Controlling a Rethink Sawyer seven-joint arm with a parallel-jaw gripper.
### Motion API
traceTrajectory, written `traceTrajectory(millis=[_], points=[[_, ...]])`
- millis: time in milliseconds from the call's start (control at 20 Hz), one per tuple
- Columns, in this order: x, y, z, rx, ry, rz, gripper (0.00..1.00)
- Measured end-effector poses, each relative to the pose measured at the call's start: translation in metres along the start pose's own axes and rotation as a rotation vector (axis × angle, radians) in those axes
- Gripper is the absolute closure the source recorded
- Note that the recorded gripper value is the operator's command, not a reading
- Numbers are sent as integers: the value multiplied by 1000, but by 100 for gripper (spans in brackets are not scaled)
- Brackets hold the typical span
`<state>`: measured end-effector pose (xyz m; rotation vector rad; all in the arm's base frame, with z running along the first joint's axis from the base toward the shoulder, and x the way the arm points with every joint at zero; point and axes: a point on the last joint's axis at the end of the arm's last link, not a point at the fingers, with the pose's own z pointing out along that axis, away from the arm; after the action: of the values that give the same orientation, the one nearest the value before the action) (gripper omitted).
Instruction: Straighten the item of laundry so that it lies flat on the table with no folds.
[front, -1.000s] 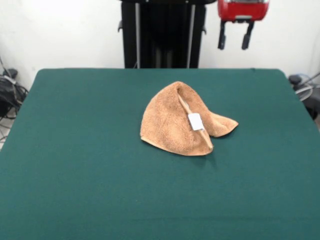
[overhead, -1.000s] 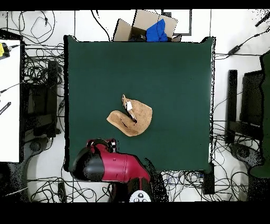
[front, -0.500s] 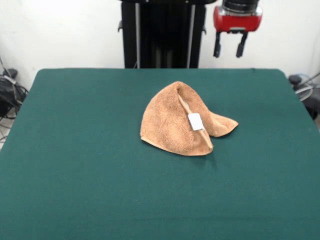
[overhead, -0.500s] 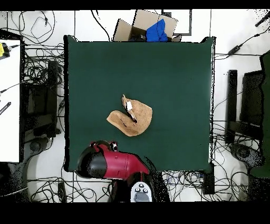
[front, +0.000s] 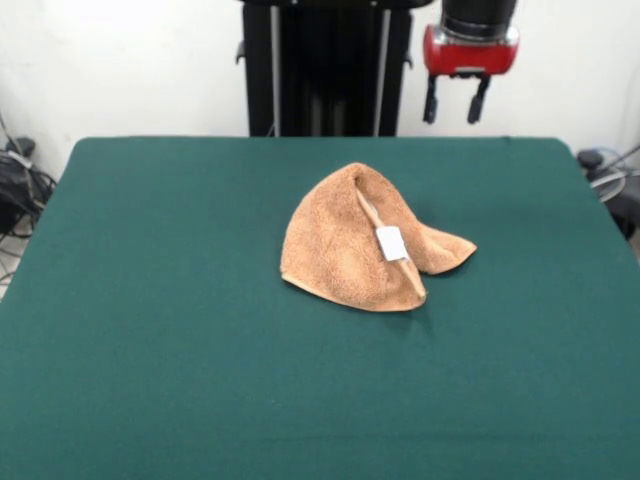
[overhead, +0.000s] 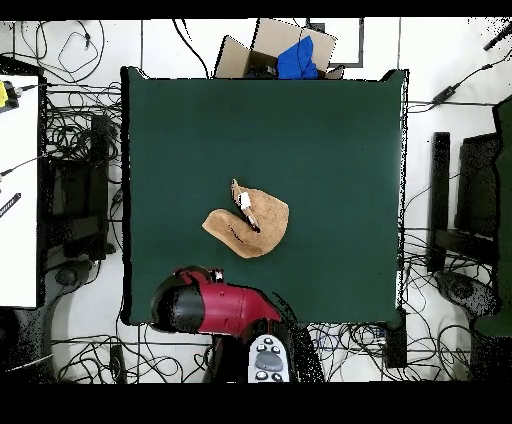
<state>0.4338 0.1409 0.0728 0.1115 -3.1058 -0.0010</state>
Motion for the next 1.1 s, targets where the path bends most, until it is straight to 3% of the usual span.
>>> traceTrajectory(millis=[650, 1100], points=[[-31, -41, 13, -7, 17, 81, 0], [-50, -47, 7, -18, 49, 86, 0]])
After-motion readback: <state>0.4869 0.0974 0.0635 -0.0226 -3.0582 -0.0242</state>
